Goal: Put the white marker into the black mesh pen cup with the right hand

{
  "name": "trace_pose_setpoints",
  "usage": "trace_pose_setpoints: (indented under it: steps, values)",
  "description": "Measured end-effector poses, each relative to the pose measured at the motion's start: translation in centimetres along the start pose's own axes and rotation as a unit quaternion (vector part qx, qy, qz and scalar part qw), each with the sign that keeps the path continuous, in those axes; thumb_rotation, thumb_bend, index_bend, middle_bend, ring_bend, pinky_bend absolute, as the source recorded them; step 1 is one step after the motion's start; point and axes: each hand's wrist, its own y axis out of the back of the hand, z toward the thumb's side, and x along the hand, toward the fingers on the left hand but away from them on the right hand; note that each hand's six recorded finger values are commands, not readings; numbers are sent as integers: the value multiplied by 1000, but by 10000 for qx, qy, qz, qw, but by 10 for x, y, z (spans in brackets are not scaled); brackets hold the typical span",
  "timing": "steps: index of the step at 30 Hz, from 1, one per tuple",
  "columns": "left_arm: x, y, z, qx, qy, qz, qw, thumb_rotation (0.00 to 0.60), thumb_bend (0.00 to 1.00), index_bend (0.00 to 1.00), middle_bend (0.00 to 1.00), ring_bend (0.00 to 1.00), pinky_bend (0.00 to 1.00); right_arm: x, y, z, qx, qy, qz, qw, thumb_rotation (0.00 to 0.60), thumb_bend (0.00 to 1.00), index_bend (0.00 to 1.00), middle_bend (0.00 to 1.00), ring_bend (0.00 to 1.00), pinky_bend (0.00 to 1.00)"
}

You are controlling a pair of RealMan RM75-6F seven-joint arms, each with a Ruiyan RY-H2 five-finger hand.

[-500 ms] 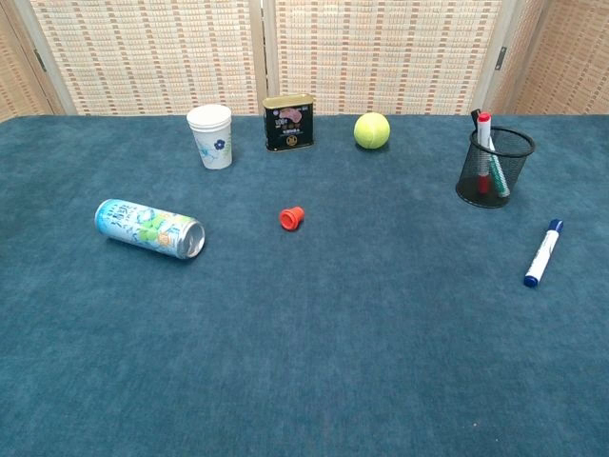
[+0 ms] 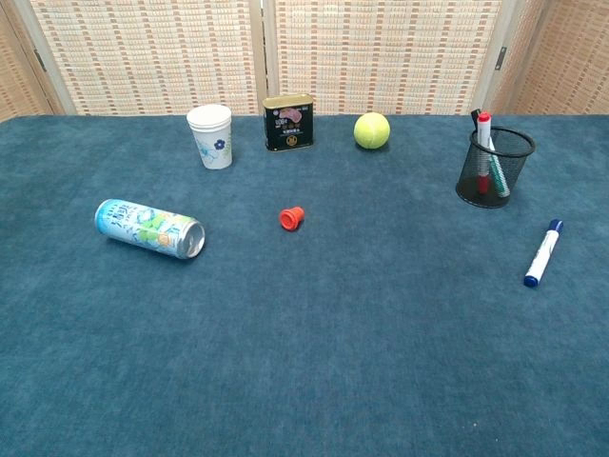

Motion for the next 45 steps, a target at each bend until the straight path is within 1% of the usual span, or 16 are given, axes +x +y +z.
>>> trace_pose_setpoints:
  steps: [4, 7, 10, 15, 18, 20, 22, 26, 29, 31, 38, 45]
  values:
    - [0, 0, -3, -58, 86, -42, 9999, 600, 302, 66, 16, 104, 327, -3, -1, 0, 42, 28, -91, 9999, 600, 13, 302, 169, 60, 295]
    - [-1, 1, -2, -126, 73, -27, 9999, 600, 302, 67, 16, 104, 327, -9, -4, 1, 95, 75, -109, 9999, 600, 10, 338, 205, 94, 330]
    - [-2, 2, 0, -88, 30, -17, 10000, 600, 302, 66, 16, 104, 327, -20, -10, 5, 177, 199, -15, 9996, 600, 12, 396, 240, 130, 366]
    - [-1, -1, 1, -45, 17, -66, 10000, 600, 301, 66, 17, 104, 327, -50, -21, 19, 392, 568, 172, 9975, 600, 12, 510, 301, 215, 442]
    - [0, -3, 0, -18, 47, -115, 9999, 600, 301, 66, 18, 104, 328, -68, -24, 30, 402, 747, 185, 9962, 600, 12, 516, 339, 278, 475]
    - [0, -4, -1, -20, 64, -138, 9999, 600, 302, 66, 18, 104, 328, -77, -25, 36, 433, 835, 132, 9955, 600, 9, 518, 389, 342, 521]
    - [0, -5, -1, -24, 64, -152, 9999, 600, 302, 67, 19, 104, 328, -84, -27, 40, 468, 886, 107, 9949, 600, 12, 521, 414, 382, 562]
    - [0, -5, 0, -23, 49, -160, 9999, 600, 302, 68, 19, 104, 328, -102, -35, 54, 447, 1008, 186, 9937, 600, 10, 524, 437, 449, 626]
    - [0, -5, 0, -19, 46, -167, 9998, 600, 302, 69, 19, 104, 329, -107, -38, 59, 428, 1034, 222, 9935, 600, 12, 501, 459, 495, 652]
    - [0, -5, 0, -25, 44, -183, 9998, 600, 302, 69, 19, 104, 329, -111, -40, 61, 456, 1043, 242, 9932, 600, 12, 488, 460, 500, 653]
    - [-1, -8, 3, 24, 0, -248, 9997, 600, 302, 74, 20, 104, 330, -140, -61, 76, 598, 1012, 507, 9918, 600, 12, 500, 460, 486, 653]
    - [-1, -9, 3, 8, -9, -296, 9996, 600, 302, 78, 21, 104, 331, -161, -76, 95, 564, 1023, 622, 9912, 600, 13, 528, 460, 462, 649]
